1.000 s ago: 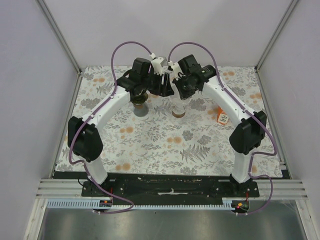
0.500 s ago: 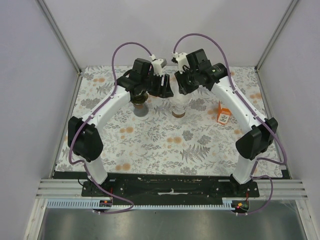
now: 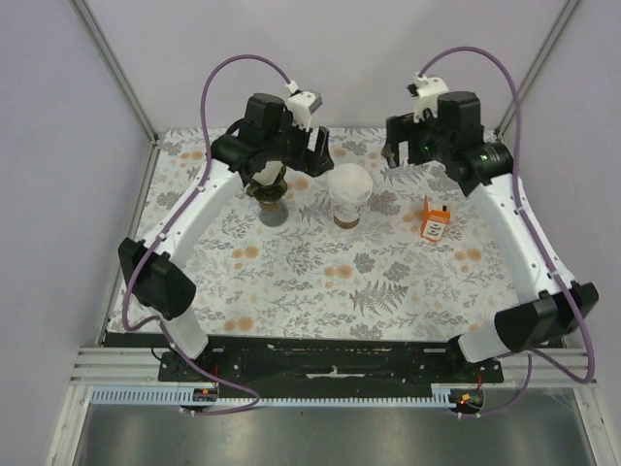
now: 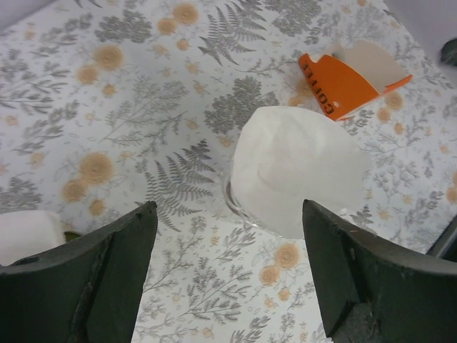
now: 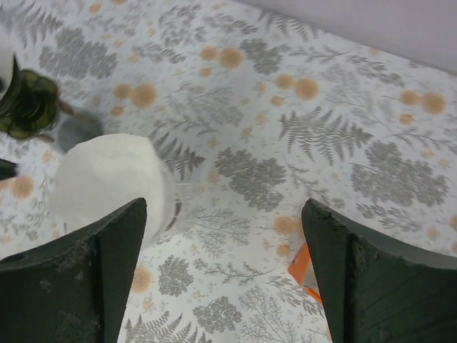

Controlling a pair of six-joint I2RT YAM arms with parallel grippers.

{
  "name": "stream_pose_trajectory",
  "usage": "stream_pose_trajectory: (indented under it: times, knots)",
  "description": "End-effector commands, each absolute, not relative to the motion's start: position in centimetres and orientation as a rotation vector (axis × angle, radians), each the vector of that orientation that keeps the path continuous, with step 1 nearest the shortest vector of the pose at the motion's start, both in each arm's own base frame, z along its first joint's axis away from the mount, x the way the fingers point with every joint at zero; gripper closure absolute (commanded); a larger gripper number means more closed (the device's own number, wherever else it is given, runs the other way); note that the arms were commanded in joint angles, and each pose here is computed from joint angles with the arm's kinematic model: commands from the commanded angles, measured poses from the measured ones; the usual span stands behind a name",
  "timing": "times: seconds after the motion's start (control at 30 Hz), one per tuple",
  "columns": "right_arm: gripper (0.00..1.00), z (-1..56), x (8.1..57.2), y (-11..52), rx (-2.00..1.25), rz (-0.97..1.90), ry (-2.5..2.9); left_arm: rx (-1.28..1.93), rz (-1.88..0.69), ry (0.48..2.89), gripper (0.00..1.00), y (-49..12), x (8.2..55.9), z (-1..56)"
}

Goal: Place the coffee filter in the dripper
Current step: Place the coffee filter in the coffee dripper, then reset both arms

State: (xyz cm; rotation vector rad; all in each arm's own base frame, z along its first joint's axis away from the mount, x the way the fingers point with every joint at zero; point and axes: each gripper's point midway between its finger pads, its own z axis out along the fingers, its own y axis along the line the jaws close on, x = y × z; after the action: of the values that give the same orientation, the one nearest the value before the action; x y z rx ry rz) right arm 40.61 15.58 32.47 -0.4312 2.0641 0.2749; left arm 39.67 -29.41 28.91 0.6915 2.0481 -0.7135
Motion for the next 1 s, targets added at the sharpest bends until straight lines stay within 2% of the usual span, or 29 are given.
stream_pose_trajectory:
  times: [0.0,0.2,0.33,0.43,0.6,0.97]
  knots:
    - [0.02,37.2,41.2,9.0,-0.093,0.220,1.844,0.602,-0.415,1.917,0.12,-23.4,41.4,34.5]
    - [0.02,33.3,39.6,-0.4,0.261,0.089,1.755,0.204,-0.151,1.871,0.06,-8.8,45.1,35.2]
    - [0.02,31.0,38.7,-4.7,0.425,-0.042,1.695,-0.057,0.095,1.817,0.03,2.5,45.2,33.8]
    - [0.02,28.4,38.3,-6.5,0.550,-0.117,1.684,-0.169,0.170,1.820,0.03,7.7,44.2,30.7]
    - [0.02,25.2,38.9,-6.8,0.582,-0.127,1.695,-0.205,0.204,1.809,0.00,9.4,42.5,25.7]
    - [0.02,22.2,38.4,-6.9,0.601,-0.143,1.738,-0.220,0.060,1.808,0.00,6.9,39.8,16.2]
